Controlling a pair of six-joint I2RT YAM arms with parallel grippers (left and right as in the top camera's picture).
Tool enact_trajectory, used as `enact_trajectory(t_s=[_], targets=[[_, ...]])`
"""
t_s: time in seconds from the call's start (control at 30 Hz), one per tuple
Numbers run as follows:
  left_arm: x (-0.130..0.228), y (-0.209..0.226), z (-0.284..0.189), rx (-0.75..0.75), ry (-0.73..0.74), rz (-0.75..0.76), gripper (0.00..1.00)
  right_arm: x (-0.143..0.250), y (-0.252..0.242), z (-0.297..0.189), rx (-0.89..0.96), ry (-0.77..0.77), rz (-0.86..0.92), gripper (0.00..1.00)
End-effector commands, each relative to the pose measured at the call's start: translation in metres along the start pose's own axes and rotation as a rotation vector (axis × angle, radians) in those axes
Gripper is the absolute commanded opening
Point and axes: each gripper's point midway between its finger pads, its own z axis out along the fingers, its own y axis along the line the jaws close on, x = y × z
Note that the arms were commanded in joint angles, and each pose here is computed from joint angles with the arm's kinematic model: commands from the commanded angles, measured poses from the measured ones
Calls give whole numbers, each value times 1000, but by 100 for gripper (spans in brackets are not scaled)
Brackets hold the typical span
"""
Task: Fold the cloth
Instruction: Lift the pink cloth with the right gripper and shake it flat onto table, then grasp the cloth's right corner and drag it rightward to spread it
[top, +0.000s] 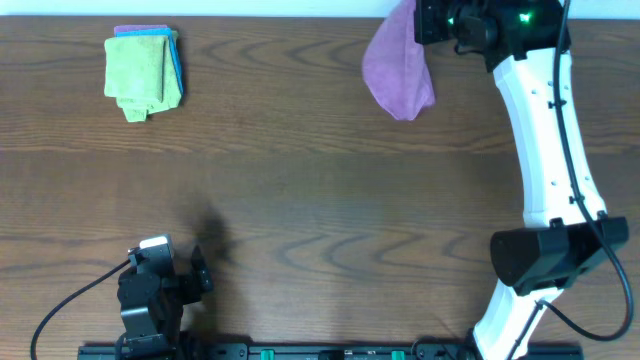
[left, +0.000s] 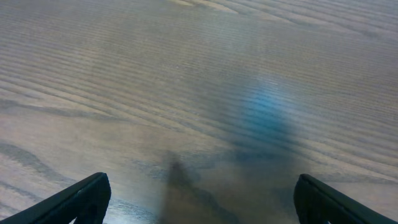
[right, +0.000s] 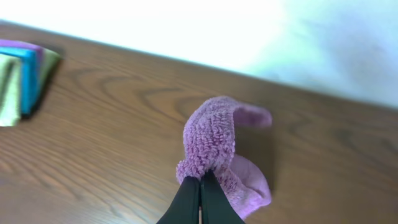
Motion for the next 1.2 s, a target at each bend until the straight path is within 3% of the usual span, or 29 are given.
enact_trajectory(t_s=[0.0,0.27,0.43,0.53,0.67,0.7,0.73,0.77,0.83,0.87,0.9,0.93,1.17], targets=[[8,-1,3,5,23,0,95,-21,44,-14,-156,-77,-60,1],[8,-1,3,5,23,0,95,-26,133,-29,-479,-116,-129,1],[8,-1,3,5,23,0,95,-28,135,-39,-518,-120,-122,1],[8,-1,3,5,23,0,95,-25,87,-29,-350,-94,-70,1],[8,-1,3,5,23,0,96,19,-22,-12,119,87,23,1],[8,-1,3,5,23,0,96,35,-41,-10,190,147,38,21],[8,-1,3,5,23,0,95,48,-52,-9,219,200,52,56],[8,-1,3,5,23,0,96,58,-58,-7,229,238,63,65],[8,-1,3,5,23,0,95,72,-65,-6,246,292,98,66],[8,-1,3,5,23,0,95,75,-66,-7,249,304,112,73],[8,-1,3,5,23,0,95,78,-66,-6,249,316,114,89],[8,-1,3,5,23,0,95,81,-65,-7,248,327,115,92],[8,-1,3,5,23,0,96,100,-51,9,179,392,13,90]])
